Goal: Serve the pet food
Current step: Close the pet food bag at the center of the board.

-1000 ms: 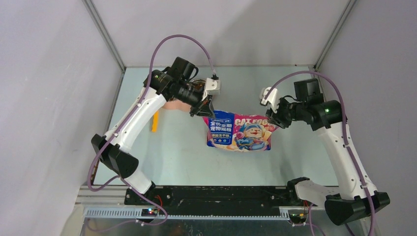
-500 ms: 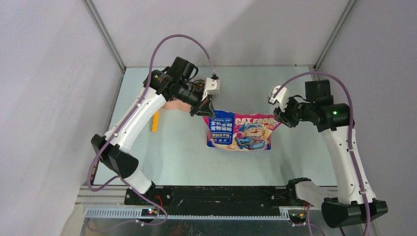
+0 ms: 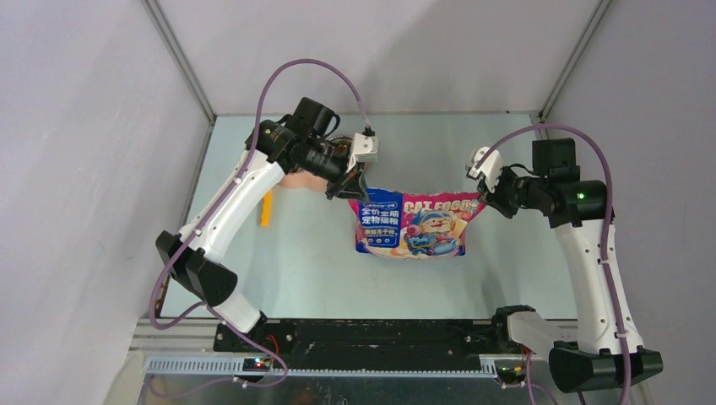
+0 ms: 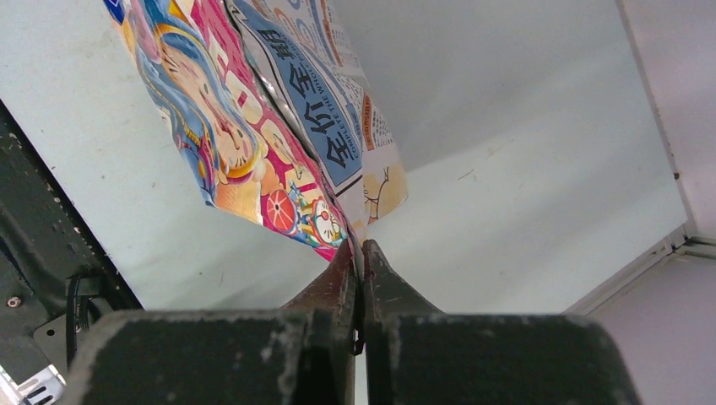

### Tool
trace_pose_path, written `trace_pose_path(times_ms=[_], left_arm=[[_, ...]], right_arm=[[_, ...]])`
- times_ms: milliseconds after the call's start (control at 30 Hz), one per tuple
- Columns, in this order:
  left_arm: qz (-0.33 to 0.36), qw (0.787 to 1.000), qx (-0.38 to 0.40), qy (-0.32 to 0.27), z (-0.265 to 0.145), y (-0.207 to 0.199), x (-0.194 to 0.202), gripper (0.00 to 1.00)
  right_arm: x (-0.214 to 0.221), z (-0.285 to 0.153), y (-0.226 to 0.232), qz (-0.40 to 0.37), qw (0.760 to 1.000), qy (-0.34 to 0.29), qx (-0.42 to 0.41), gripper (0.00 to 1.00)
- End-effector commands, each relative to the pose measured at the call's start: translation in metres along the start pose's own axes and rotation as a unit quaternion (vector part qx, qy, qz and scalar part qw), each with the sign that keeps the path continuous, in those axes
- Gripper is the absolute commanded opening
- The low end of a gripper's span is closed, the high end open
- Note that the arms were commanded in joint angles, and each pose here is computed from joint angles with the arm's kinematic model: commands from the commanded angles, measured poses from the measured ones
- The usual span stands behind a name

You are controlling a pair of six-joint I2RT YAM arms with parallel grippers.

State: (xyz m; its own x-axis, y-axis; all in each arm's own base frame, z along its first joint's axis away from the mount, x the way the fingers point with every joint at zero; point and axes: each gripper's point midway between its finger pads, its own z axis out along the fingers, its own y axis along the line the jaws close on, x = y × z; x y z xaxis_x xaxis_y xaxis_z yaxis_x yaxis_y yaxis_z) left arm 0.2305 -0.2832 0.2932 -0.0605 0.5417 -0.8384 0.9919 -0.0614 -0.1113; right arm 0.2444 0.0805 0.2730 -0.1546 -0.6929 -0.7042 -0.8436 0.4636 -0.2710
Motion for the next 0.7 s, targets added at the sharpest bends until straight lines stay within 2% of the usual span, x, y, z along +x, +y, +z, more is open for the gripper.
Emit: trace_pose_path(times_ms=[0,33,100,200,433,600,667], left_arm=[[0.009,1.000,-0.023,-0.018,-0.019,-0.009,-0.018,0.15],[0.008,0.999,-0.024,-0.020,-0.018,-0.008,-0.021,0.30],[0.010,0.999,-0.024,-0.019,-0.012,-0.006,-0.026,0.45],[0.020,1.000,-0.015,-0.006,0.002,-0.007,-0.035,0.55],[0.010,0.999,-0.026,0.025,0.032,0.000,-0.038,0.59],[0.010,0.995,-0.090,0.035,0.048,0.021,-0.044,0.59],[0.008,0.993,-0.110,0.035,0.051,0.029,-0.046,0.55]], right_arm=[[-0.019,-0.011,-0.017,-0.019,0.998,-0.038,0.041,0.00],[-0.024,-0.011,-0.014,-0.015,0.998,-0.050,0.035,0.00],[-0.031,-0.011,-0.012,-0.007,0.997,-0.066,0.030,0.00],[-0.039,-0.011,-0.011,0.002,0.996,-0.086,0.026,0.00],[-0.049,-0.010,-0.015,0.023,0.994,-0.107,0.028,0.00],[-0.054,-0.010,-0.013,0.038,0.992,-0.120,0.023,0.00],[-0.056,-0.010,-0.012,0.041,0.991,-0.124,0.019,0.00]])
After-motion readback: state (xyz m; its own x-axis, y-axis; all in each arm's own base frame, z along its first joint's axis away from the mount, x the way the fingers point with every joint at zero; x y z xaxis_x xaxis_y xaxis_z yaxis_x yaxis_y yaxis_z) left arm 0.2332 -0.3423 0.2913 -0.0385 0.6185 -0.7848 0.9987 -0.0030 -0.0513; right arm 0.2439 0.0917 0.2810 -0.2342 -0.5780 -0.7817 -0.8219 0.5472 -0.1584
